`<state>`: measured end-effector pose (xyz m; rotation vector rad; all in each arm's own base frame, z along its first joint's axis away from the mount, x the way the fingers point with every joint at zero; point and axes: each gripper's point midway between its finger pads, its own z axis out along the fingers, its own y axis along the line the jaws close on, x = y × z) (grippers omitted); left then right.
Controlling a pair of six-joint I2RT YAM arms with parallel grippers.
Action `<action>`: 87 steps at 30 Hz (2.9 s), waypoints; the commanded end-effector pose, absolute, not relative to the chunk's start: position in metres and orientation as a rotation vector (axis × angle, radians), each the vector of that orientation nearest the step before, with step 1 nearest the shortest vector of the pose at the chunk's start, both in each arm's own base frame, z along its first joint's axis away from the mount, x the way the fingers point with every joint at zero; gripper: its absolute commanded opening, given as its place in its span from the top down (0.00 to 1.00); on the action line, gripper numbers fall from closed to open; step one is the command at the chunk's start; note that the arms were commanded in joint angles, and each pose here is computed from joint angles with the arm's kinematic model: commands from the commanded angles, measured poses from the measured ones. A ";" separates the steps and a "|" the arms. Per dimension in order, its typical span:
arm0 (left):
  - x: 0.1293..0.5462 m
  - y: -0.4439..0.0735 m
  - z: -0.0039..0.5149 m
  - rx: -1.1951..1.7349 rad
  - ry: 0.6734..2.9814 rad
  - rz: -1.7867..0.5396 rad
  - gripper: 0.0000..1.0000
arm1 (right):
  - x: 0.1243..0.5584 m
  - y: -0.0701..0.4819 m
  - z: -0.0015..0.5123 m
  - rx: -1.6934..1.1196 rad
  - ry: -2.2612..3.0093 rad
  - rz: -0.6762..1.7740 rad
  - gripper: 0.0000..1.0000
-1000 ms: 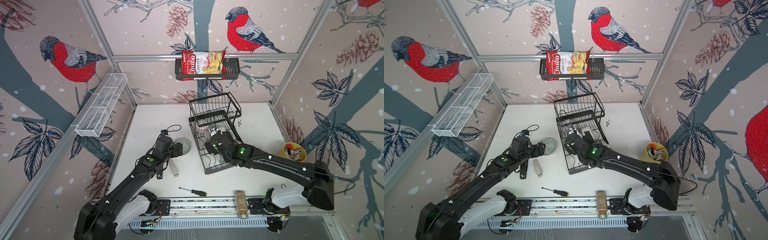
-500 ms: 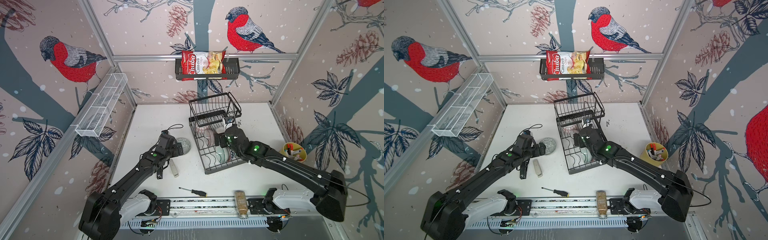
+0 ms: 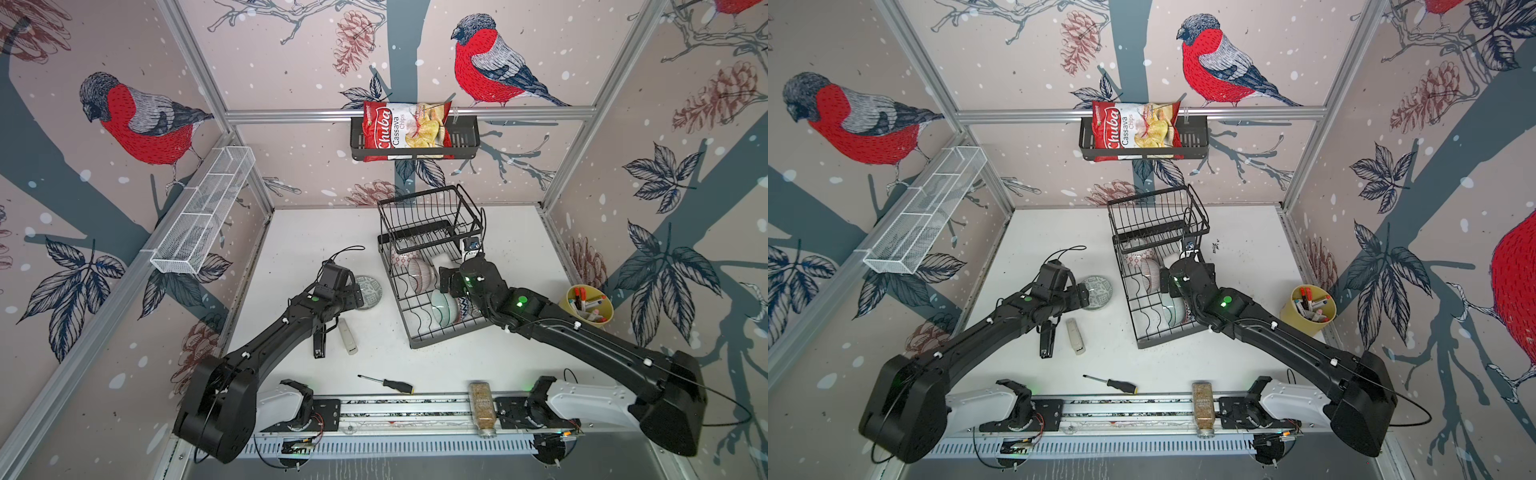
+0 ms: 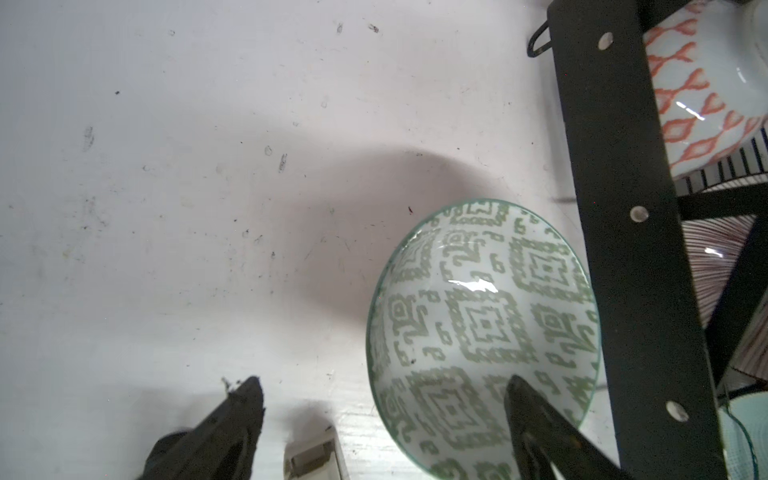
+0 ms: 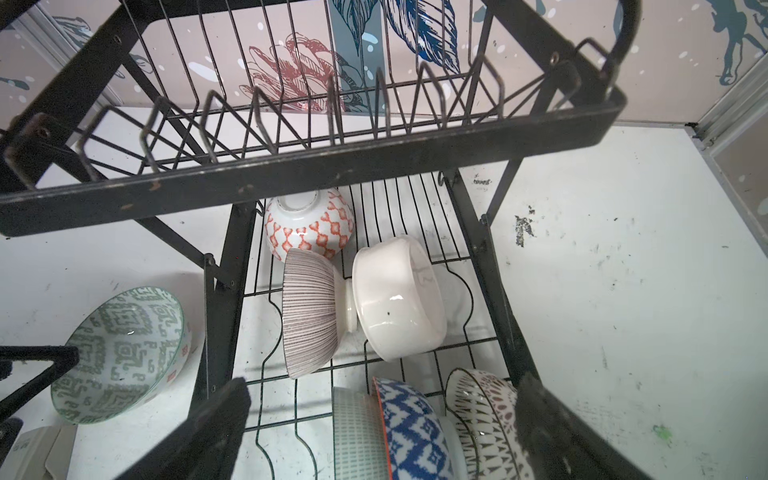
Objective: Load the bowls into the dish rack
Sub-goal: 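Grasp the green-patterned bowl rim with the left gripper and lift it, then carry the green-patterned bowl toward the right gripper while the right closes on its rim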
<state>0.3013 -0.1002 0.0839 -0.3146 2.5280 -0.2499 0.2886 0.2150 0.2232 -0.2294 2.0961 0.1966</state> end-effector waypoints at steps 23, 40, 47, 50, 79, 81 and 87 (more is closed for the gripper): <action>0.329 -0.107 0.042 -0.306 2.635 -0.179 0.65 | 0.288 0.206 0.210 -0.193 2.099 0.167 0.01; 0.333 -0.106 0.054 -0.290 2.588 -0.189 1.00 | 0.291 0.216 0.208 -0.228 2.122 0.170 0.00; 0.332 -0.104 0.074 -0.274 2.533 -0.208 1.00 | 0.291 0.221 0.208 -0.243 2.130 0.184 0.01; 0.330 -0.103 0.085 -0.263 2.508 -0.215 1.00 | 0.291 0.224 0.207 -0.250 2.134 0.187 0.00; 0.264 -0.148 0.130 -0.115 2.439 -0.553 1.00 | 0.271 0.287 0.203 -0.439 2.181 0.350 0.01; 0.262 -0.155 0.133 -0.099 2.433 -0.571 1.00 | 0.266 0.298 0.203 -0.475 2.180 0.363 0.01; 0.265 -0.164 0.136 -0.093 2.416 -0.584 1.00 | 0.253 0.324 0.202 -0.561 2.182 0.372 0.01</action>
